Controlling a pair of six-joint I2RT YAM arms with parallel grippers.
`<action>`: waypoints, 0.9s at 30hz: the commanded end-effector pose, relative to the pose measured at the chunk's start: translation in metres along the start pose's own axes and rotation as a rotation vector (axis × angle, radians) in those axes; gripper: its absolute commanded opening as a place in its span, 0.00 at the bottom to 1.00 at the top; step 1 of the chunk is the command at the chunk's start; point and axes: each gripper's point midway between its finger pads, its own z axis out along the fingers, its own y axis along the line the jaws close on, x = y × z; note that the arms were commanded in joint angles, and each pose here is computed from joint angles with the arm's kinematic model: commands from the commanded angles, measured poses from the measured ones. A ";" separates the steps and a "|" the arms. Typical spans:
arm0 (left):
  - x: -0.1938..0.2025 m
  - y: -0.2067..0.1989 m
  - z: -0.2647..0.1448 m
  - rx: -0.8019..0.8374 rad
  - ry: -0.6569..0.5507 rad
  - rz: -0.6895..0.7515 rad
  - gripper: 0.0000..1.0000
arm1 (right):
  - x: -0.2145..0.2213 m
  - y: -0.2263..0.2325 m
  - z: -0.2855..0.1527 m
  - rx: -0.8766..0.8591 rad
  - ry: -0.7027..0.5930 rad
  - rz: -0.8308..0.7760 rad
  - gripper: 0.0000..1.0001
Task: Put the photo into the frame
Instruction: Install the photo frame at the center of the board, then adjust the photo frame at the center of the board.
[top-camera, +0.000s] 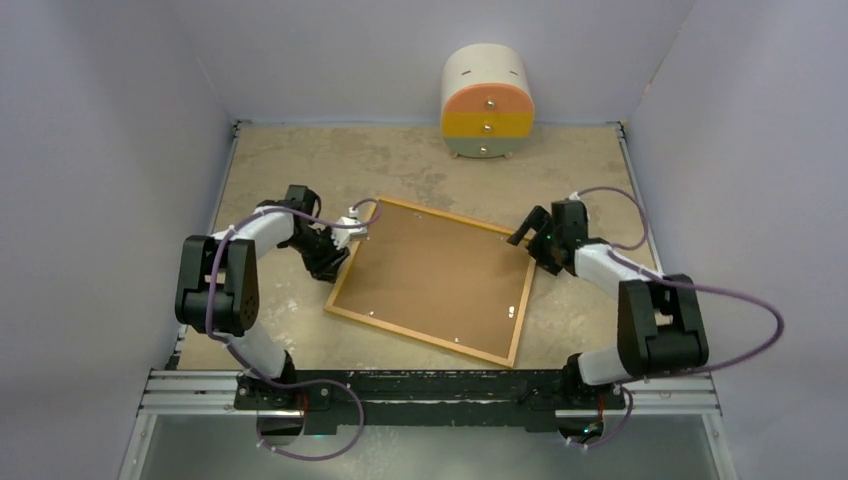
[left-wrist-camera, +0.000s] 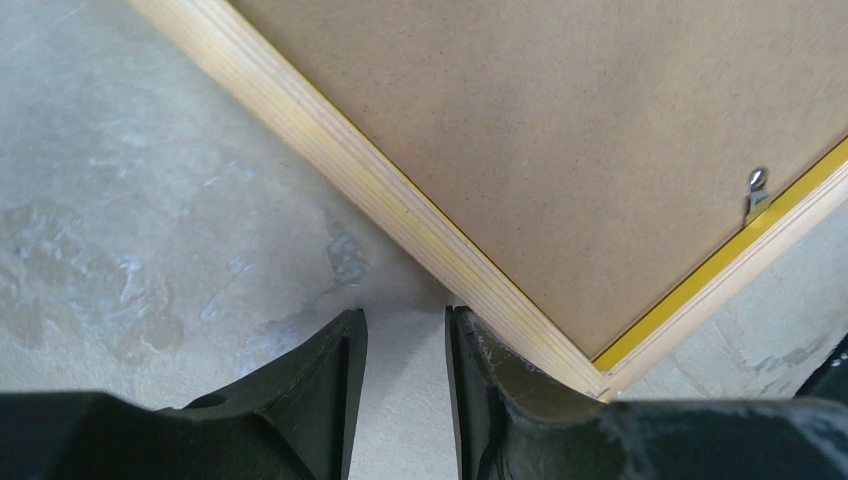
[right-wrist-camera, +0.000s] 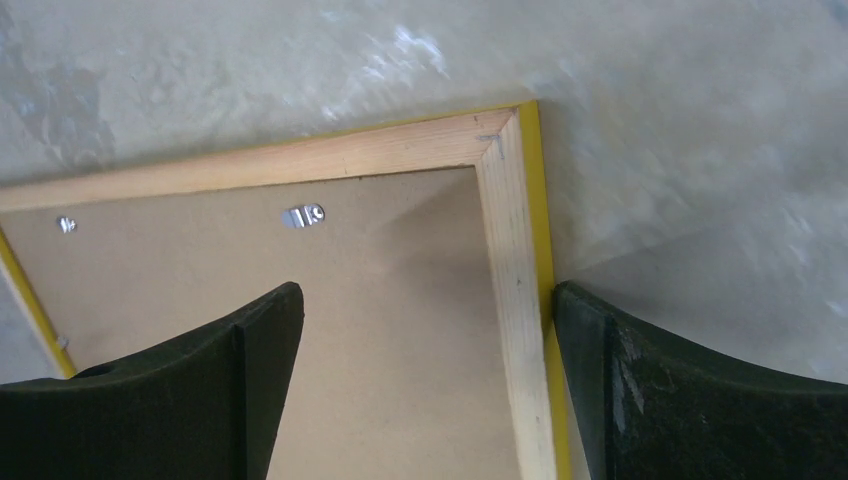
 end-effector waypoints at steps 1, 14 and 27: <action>0.021 -0.037 0.021 0.100 0.120 0.046 0.38 | 0.017 0.061 0.023 -0.091 0.063 -0.133 0.95; -0.003 -0.059 0.020 0.127 0.118 0.087 0.37 | 0.100 0.243 0.101 -0.266 0.251 -0.395 0.93; -0.028 -0.096 0.023 0.240 0.058 0.113 0.38 | 0.159 0.331 0.133 -0.406 0.347 -0.538 0.94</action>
